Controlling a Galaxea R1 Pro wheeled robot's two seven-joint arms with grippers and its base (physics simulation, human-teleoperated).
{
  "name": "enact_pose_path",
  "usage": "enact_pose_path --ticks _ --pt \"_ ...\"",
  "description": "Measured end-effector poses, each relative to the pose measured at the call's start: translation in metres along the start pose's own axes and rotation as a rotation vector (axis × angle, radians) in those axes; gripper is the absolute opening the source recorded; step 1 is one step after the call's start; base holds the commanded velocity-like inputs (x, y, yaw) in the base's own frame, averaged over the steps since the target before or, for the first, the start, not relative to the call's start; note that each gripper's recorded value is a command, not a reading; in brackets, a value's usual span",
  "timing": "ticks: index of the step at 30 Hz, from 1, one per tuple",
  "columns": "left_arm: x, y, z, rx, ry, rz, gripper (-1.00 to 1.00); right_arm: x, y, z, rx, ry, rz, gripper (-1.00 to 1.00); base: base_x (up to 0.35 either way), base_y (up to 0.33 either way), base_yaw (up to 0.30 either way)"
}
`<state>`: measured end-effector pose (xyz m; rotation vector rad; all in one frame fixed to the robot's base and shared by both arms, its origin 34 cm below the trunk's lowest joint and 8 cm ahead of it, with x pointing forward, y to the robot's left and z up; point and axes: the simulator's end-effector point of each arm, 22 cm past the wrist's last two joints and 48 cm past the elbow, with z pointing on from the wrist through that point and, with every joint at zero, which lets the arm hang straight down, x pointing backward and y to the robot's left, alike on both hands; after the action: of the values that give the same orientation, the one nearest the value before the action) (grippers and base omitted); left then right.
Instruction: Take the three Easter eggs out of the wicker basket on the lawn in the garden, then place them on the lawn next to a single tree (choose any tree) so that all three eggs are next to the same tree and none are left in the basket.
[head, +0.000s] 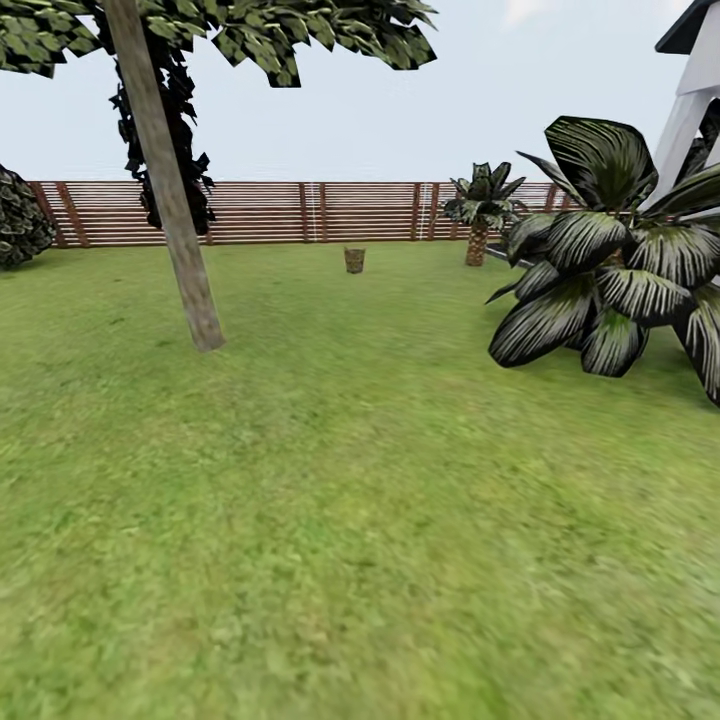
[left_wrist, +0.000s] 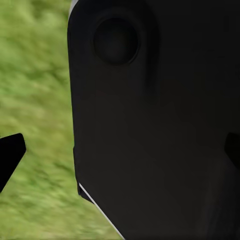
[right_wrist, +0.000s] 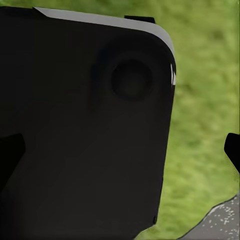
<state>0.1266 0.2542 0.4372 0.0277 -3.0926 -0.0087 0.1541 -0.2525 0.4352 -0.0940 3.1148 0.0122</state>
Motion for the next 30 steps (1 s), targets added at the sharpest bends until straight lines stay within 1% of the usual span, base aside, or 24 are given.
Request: enact_pose_path --ticks 14,21,26,30 --pt "0.000 0.000 0.000 0.000 0.000 0.000 1.00 -0.002 -0.002 0.000 0.003 -0.006 0.003 1.00 0.303 0.099 0.000" --pt "0.000 0.000 0.000 0.000 0.000 0.000 1.00 -0.022 -0.004 0.001 0.006 -0.049 0.003 1.00 0.303 0.099 0.000" --pt "0.000 0.000 0.000 0.000 0.000 0.000 1.00 -0.021 0.000 0.001 0.003 -0.048 0.005 1.00 0.303 0.099 0.000" --pt "0.000 0.000 0.000 0.000 0.000 0.000 1.00 -0.023 -0.003 0.001 0.006 -0.053 0.005 1.00 0.303 0.099 0.000"
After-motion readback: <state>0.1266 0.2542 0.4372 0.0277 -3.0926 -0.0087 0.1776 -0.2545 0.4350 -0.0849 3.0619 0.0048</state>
